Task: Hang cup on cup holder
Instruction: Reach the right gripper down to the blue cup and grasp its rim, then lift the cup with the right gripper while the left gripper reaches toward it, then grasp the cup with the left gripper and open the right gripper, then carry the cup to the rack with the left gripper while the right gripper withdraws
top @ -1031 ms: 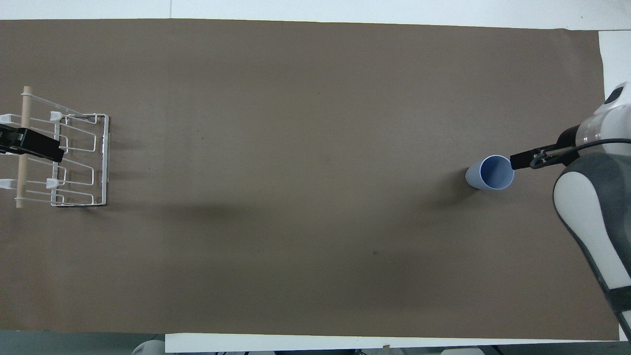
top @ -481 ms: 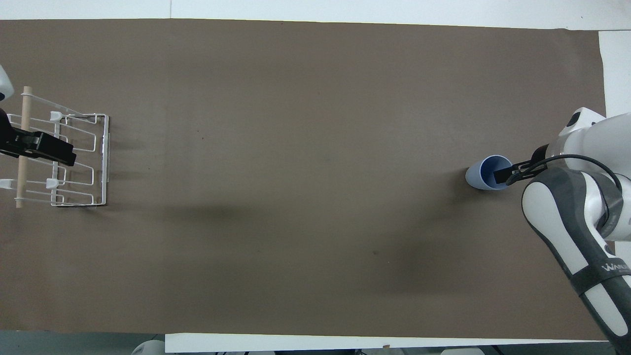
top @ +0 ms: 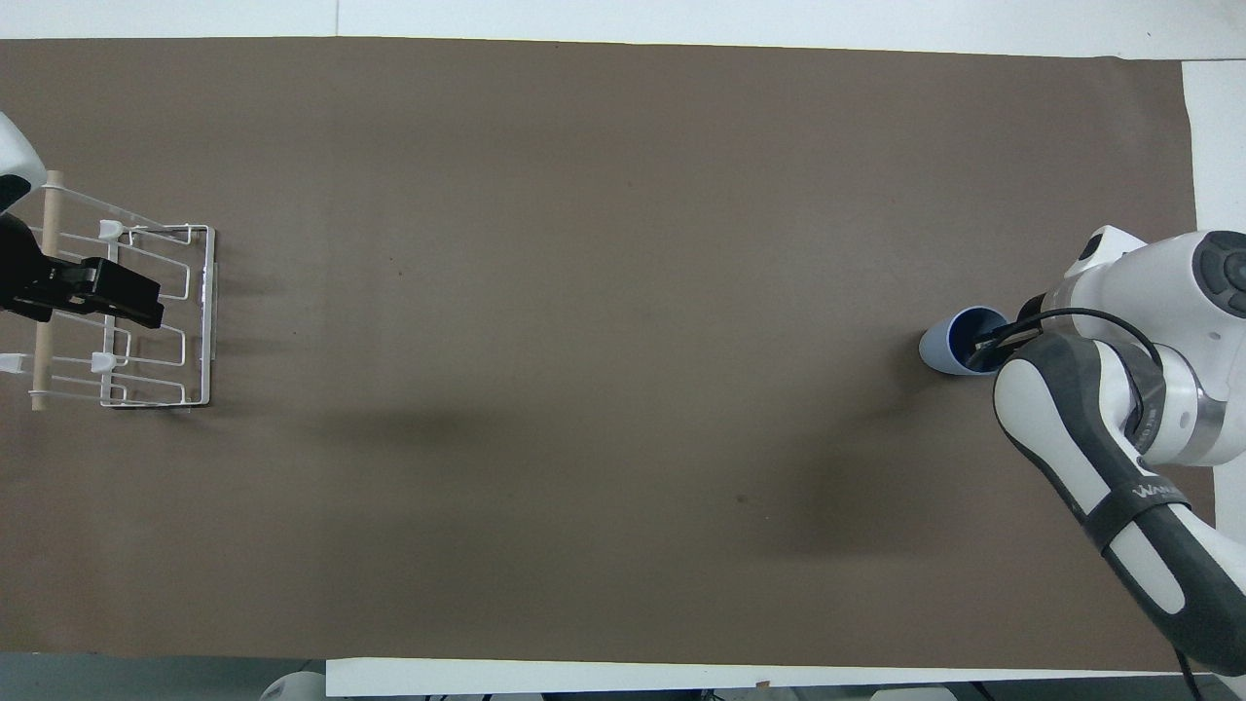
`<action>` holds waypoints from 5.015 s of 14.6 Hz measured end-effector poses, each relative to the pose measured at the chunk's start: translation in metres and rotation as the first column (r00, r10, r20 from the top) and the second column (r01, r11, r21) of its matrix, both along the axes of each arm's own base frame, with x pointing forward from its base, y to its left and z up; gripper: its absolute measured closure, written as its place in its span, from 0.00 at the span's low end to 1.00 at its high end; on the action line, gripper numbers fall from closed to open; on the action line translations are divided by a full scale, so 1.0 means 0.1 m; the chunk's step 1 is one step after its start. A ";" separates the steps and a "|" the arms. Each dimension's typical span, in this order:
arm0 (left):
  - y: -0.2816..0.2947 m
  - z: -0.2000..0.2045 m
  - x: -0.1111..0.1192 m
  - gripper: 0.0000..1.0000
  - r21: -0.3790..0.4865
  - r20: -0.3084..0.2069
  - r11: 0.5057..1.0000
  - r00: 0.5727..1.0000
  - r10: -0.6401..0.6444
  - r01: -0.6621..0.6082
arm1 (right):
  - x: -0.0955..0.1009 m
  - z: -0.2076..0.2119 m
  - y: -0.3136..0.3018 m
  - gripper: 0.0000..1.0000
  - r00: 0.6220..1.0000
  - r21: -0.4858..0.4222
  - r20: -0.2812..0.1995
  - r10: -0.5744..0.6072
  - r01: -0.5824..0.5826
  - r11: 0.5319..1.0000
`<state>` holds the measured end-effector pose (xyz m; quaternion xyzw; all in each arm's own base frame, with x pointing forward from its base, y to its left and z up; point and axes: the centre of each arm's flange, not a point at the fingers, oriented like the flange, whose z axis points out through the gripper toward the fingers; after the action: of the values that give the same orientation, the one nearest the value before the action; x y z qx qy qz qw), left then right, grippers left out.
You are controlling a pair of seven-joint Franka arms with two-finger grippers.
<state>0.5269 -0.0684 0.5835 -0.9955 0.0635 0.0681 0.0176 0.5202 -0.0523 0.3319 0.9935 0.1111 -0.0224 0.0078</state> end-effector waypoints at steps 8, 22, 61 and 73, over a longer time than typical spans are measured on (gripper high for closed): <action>0.03 -0.08 -0.04 0.00 0.033 -0.004 0.945 0.945 0.327 -0.326 | 0.21 0.66 0.24 0.96 0.988 0.118 -0.127 0.085 -0.070 0.991; -1.19 0.36 -0.25 0.00 0.035 -0.229 0.218 0.205 0.952 -0.975 | 0.24 1.49 2.47 0.96 0.921 0.803 -0.383 -0.068 0.368 0.470; -0.89 -1.10 0.15 0.30 -0.044 0.952 0.260 0.039 0.304 -0.965 | 0.46 1.86 1.01 0.00 0.955 0.328 0.014 -0.295 0.274 0.904; -0.41 -2.16 0.81 0.30 -0.163 0.980 0.234 -0.185 -0.077 -0.958 | 0.09 2.91 0.20 0.00 0.976 -0.004 -0.094 -0.196 0.197 0.980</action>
<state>0.6084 -0.1093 0.3671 -0.5445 -0.4633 -0.5495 0.4324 0.5291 -0.0320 0.6230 0.9975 0.0126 -0.0694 -0.0024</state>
